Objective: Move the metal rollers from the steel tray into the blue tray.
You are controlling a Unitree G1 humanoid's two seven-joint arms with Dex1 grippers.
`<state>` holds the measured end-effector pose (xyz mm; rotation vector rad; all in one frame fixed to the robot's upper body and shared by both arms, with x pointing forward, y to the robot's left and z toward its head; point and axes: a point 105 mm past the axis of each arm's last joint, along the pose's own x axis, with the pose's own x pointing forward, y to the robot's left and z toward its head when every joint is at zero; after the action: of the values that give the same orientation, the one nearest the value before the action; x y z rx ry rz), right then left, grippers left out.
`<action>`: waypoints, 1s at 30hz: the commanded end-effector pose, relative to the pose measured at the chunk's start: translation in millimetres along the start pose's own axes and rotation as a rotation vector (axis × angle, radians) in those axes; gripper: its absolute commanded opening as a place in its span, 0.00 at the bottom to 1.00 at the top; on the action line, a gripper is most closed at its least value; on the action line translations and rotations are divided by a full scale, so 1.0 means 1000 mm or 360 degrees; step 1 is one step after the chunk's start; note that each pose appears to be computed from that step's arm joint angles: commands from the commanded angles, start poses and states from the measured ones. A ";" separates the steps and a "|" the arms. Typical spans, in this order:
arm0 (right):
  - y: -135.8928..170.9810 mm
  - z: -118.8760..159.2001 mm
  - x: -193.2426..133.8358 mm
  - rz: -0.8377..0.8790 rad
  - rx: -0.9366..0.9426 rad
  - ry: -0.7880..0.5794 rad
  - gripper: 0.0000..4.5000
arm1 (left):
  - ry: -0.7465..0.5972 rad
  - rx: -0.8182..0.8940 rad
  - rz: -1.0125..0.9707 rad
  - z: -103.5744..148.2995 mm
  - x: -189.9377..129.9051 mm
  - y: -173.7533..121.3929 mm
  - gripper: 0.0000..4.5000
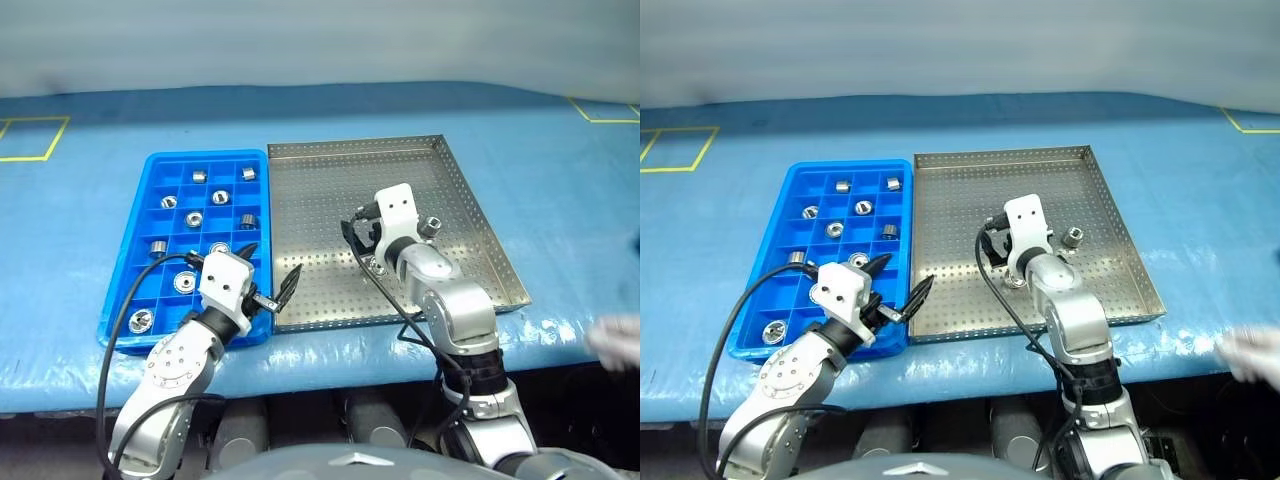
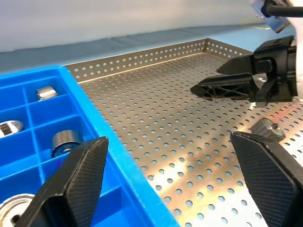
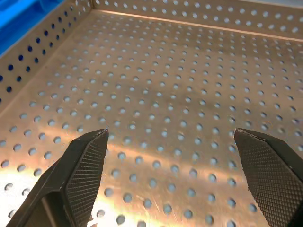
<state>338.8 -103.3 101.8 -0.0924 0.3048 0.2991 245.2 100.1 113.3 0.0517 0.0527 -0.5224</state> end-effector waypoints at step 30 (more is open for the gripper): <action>0.016 -0.029 -0.024 0.0047 0.0106 0.0163 0.99 | -0.0033 0.0001 -0.0028 0.005 0.002 -0.001 1.00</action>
<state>303.3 -100.5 69.5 -0.0416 0.4659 0.3087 246.4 98.5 115.0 0.0543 0.0477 -0.5393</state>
